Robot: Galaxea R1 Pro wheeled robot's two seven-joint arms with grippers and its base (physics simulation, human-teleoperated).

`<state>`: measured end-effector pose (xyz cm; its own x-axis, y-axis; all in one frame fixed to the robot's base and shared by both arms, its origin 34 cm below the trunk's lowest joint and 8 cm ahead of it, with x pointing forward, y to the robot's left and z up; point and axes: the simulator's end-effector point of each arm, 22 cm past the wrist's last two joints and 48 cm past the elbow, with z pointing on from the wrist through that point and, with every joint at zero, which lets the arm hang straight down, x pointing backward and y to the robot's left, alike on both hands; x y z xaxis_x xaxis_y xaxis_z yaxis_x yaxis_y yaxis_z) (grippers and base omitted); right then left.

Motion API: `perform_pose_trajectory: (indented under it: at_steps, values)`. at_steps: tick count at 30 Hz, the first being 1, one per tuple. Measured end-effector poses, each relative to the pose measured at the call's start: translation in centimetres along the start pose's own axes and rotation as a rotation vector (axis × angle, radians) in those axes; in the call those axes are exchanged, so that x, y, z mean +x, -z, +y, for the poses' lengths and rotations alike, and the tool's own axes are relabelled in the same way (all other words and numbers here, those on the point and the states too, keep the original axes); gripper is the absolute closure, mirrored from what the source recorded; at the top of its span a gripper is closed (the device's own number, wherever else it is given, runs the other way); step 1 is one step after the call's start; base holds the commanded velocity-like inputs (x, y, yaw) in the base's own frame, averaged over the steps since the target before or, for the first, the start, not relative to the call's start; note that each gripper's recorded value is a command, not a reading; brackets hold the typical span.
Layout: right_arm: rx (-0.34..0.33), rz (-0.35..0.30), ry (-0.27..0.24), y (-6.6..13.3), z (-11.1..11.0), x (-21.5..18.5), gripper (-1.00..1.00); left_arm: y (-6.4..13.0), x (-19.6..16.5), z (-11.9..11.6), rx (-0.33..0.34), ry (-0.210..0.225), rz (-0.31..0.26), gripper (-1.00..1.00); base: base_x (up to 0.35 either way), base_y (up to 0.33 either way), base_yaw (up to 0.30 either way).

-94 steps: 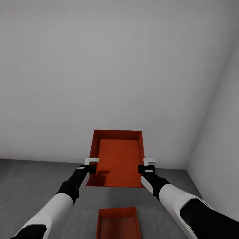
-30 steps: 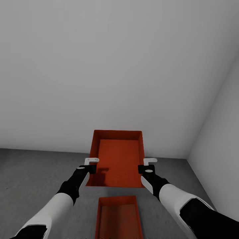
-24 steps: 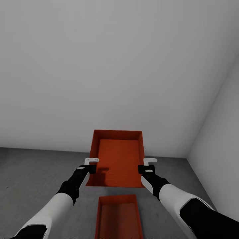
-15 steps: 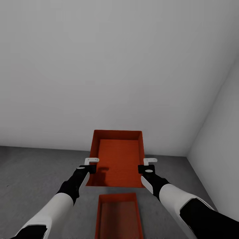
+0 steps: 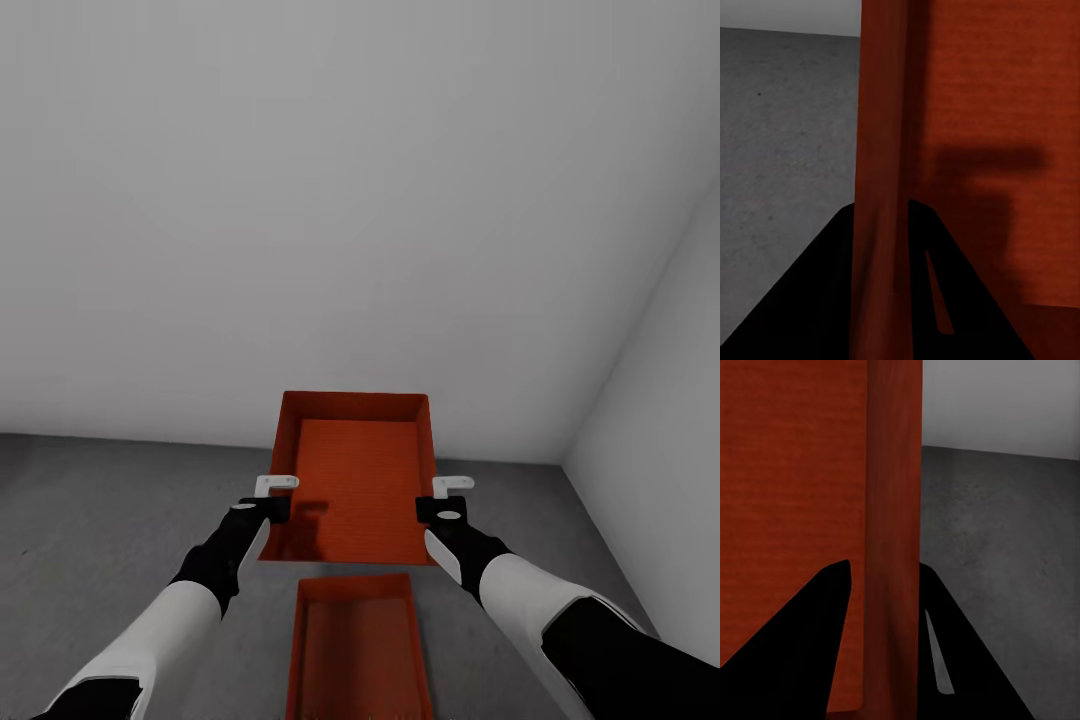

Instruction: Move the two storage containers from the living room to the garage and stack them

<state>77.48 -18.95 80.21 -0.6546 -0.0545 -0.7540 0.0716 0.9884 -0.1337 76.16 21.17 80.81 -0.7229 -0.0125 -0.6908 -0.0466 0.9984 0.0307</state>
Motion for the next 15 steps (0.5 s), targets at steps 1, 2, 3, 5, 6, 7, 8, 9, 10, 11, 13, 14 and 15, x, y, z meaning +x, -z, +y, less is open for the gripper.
perform_pose_trajectory:
  at_steps: [1,2,3,5,6,7,8,9,10,11,13,14,15]
  values:
    - [0.0,0.002,0.0,-0.1,0.0,0.1,1.0,-0.1,0.1,0.0,0.0,0.0,0.001,1.0,0.0,0.0,0.0]
    - [0.0,0.003,0.0,-0.1,0.0,0.2,1.0,-0.1,0.2,0.0,0.0,0.0,0.003,1.0,0.0,0.0,0.0]
    - [0.0,0.005,0.001,-0.1,0.0,0.3,1.0,-0.2,0.3,0.0,0.0,0.0,0.005,1.0,0.0,0.0,0.0]
    - [0.0,0.008,0.001,-0.2,0.1,0.5,1.0,-0.3,0.4,0.0,0.0,0.0,0.008,1.0,0.0,0.0,0.0]
    - [-0.001,0.01,0.001,-0.3,0.1,0.6,1.0,-0.3,0.5,0.0,0.0,0.0,0.01,1.0,0.0,0.0,0.0]
    - [-0.001,0.011,0.002,-0.3,0.1,0.7,1.0,-0.4,0.6,0.0,0.0,-0.001,0.011,1.0,0.0,0.0,0.0]
    - [-0.001,0.013,0.002,-0.4,0.1,0.8,1.0,-0.5,0.7,0.0,0.0,-0.001,0.013,1.0,0.0,0.0,0.0]
    - [-0.001,0.014,0.002,-0.4,0.1,0.8,1.0,-0.5,0.8,0.0,0.0,-0.001,0.014,1.0,0.0,0.0,0.0]
    - [-0.001,0.016,0.002,-0.5,0.1,0.9,1.0,-0.6,0.9,0.0,0.0,-0.001,0.016,1.0,0.0,0.0,0.0]
    - [-0.001,0.018,0.002,-0.5,0.1,1.0,1.0,-0.6,1.0,0.0,0.0,-0.001,0.018,1.0,0.0,0.0,0.0]
    - [-0.001,0.021,0.003,-0.6,0.2,1.2,1.0,-0.7,1.1,0.0,0.0,-0.001,0.021,1.0,0.0,0.0,0.0]
    - [-0.001,0.022,0.003,-0.7,0.2,1.3,1.0,-0.8,1.2,0.0,0.0,-0.001,0.022,1.0,0.0,0.0,0.0]
    - [-0.001,0.023,0.003,-0.7,0.2,1.3,1.0,-0.8,1.2,0.0,0.0,-0.001,0.023,1.0,0.0,0.0,0.0]
